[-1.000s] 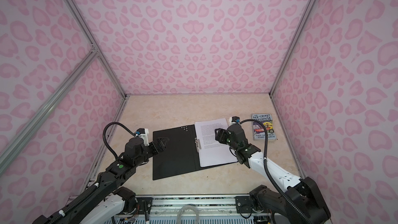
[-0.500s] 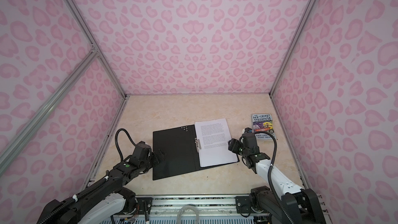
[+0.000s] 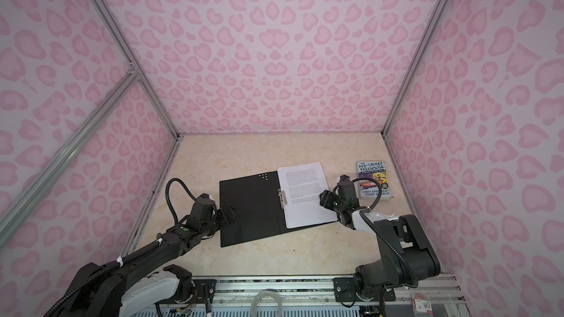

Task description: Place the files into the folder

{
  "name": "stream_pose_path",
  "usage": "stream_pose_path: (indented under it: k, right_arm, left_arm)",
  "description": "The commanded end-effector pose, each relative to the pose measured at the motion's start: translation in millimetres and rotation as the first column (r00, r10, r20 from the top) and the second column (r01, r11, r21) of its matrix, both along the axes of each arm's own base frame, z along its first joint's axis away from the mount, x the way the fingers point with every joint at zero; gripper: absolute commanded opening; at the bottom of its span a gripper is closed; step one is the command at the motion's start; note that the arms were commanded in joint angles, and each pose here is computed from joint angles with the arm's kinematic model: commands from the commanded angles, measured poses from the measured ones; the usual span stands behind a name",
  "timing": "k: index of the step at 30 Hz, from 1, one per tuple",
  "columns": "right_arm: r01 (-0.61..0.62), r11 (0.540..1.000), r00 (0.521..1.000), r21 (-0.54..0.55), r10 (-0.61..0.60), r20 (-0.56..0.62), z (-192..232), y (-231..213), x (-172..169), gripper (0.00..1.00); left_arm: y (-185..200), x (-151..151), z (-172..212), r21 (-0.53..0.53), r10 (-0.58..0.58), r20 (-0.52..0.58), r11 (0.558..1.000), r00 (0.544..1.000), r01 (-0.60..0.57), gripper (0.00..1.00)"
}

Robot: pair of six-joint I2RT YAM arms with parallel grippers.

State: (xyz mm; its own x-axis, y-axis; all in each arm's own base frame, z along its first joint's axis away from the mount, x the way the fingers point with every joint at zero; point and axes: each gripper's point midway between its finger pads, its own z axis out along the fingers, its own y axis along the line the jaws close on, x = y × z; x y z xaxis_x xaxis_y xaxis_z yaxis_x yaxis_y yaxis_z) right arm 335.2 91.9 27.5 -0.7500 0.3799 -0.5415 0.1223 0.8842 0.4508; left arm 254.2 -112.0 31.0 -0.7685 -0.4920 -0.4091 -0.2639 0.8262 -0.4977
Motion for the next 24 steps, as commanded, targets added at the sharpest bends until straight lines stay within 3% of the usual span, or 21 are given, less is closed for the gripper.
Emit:
stream_pose_path:
  k: [1,5,11,20,24]
  right_arm:
    - [-0.081,0.990,0.976,0.115,0.102,-0.190,-25,24,-43,0.72]
    - [-0.102,0.986,0.977,0.133,0.125,-0.172,-20,30,-43,0.72]
    - [-0.112,0.981,0.978,0.156,0.137,-0.158,-18,33,-45,0.72]
    - [-0.113,0.973,0.978,0.200,0.144,-0.150,-20,39,-47,0.71]
    - [-0.124,0.970,0.978,0.211,0.155,-0.138,-17,41,-47,0.68]
  left_arm:
    - [-31,-31,-17,-0.171,-0.132,-0.169,0.980,0.977,0.103,0.97]
    - [-49,-22,-2,-0.246,-0.193,-0.123,0.956,0.973,0.159,0.97]
    - [-67,-10,45,-0.321,-0.257,0.036,0.912,0.966,0.255,0.98]
    - [-83,-12,123,-0.386,-0.316,0.253,0.834,0.915,0.395,0.98]
    - [-77,-9,140,-0.345,-0.298,0.293,0.854,0.909,0.391,0.98]
